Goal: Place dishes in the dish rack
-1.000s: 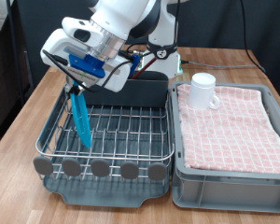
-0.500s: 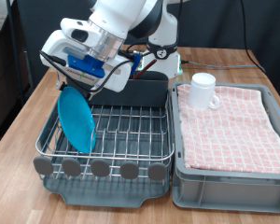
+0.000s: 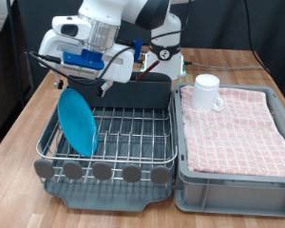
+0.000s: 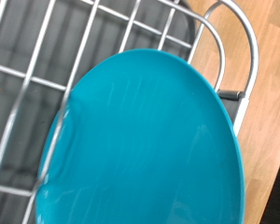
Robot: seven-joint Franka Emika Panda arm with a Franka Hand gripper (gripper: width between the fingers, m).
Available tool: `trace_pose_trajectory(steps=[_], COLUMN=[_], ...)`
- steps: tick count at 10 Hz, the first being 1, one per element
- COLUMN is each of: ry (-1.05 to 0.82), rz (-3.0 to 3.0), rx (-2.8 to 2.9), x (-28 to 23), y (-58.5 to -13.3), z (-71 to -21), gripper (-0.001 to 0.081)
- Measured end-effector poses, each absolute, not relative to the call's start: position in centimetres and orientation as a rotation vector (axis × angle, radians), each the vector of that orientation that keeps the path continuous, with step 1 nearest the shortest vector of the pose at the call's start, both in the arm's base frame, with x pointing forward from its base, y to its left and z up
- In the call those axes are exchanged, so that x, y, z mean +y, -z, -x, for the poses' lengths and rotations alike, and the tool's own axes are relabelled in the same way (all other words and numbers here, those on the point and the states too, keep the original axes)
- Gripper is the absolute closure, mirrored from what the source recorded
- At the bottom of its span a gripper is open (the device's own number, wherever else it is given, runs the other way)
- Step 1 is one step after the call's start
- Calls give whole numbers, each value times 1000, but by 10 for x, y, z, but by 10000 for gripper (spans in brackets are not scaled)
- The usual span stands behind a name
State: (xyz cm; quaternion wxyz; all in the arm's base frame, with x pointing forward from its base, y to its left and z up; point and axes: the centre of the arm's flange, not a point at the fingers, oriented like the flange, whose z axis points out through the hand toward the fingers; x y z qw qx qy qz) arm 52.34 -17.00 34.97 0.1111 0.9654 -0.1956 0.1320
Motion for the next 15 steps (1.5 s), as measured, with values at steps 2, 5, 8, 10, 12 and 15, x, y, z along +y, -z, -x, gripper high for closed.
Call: trace_pose_trajectory(steps=[2, 5, 8, 10, 12, 15], ry=[-339, -296, -246, -230, -234, -221], rz=[-2878, -2912, -2937, -2942, -2942, -2955], rx=[-598, -626, -637, -622, -616, -503], x=[-174, -178, -176, -173, -171, -128], y=[-374, -414, -445, -456, -455, -457], z=[-519, -515, -511, -509, -510, -519], gripper=[4, 4, 4, 4, 4, 4])
